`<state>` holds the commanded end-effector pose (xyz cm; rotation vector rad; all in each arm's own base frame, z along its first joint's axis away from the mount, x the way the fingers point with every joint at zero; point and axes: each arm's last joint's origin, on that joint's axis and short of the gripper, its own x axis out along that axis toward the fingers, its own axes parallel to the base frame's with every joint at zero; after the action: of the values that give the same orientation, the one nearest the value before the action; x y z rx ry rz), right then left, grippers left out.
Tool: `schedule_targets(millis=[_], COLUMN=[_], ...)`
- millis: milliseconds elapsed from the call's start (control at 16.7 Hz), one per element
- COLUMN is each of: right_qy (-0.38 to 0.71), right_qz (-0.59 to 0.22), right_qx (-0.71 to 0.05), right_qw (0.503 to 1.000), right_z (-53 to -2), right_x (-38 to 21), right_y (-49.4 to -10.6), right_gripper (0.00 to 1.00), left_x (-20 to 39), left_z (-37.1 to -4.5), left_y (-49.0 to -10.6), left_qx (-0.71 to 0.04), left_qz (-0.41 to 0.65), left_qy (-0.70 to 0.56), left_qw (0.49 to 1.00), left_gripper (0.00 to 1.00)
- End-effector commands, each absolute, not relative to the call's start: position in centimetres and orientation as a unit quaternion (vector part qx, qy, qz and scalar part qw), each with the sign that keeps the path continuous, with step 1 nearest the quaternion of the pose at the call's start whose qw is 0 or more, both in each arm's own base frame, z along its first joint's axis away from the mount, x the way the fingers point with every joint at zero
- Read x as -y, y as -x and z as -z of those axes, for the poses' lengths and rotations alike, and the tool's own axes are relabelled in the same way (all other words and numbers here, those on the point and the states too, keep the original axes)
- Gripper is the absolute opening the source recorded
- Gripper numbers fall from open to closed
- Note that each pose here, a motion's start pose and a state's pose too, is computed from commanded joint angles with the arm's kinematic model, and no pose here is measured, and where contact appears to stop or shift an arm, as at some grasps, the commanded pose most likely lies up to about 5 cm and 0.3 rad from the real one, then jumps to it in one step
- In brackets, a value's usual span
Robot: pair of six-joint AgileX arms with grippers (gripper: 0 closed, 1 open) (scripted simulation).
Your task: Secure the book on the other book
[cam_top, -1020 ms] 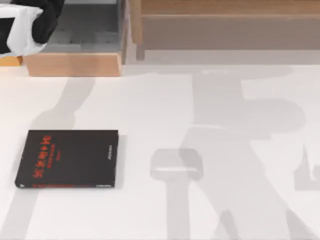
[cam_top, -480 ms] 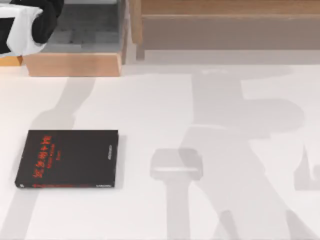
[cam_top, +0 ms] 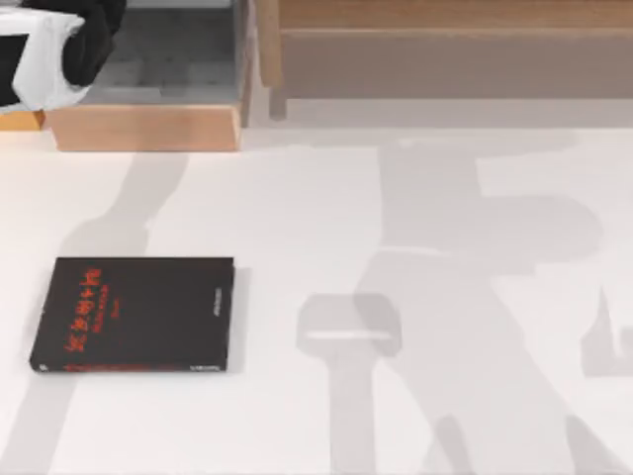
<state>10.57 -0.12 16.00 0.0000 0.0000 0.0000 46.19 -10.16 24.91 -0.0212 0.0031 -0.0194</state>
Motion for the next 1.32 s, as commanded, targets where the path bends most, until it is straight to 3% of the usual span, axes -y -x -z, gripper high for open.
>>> schedule_targets(millis=[720, 1080, 1320], right_qy=[0.0, 0.0, 0.0], right_qz=[0.0, 0.0, 0.0], right_qx=[0.0, 0.0, 0.0], right_qw=[1.0, 1.0, 1.0], right_z=[-16.0, -16.0, -16.0], right_x=[0.1, 0.1, 0.1], right_y=[-10.6, -10.6, -10.6], right_gripper=[1.0, 1.0, 1.0], left_x=[10.2, 10.5, 10.7], left_z=[-27.1, -32.8, -32.3], left_y=[-44.3, -37.2, -31.4], left_qx=[0.007, 0.049, 0.031], left_qz=[0.01, 0.003, 0.005], left_qy=[-0.018, -0.194, -0.354], left_qw=[1.0, 0.98, 0.935], left_gripper=[0.0, 0.0, 0.0])
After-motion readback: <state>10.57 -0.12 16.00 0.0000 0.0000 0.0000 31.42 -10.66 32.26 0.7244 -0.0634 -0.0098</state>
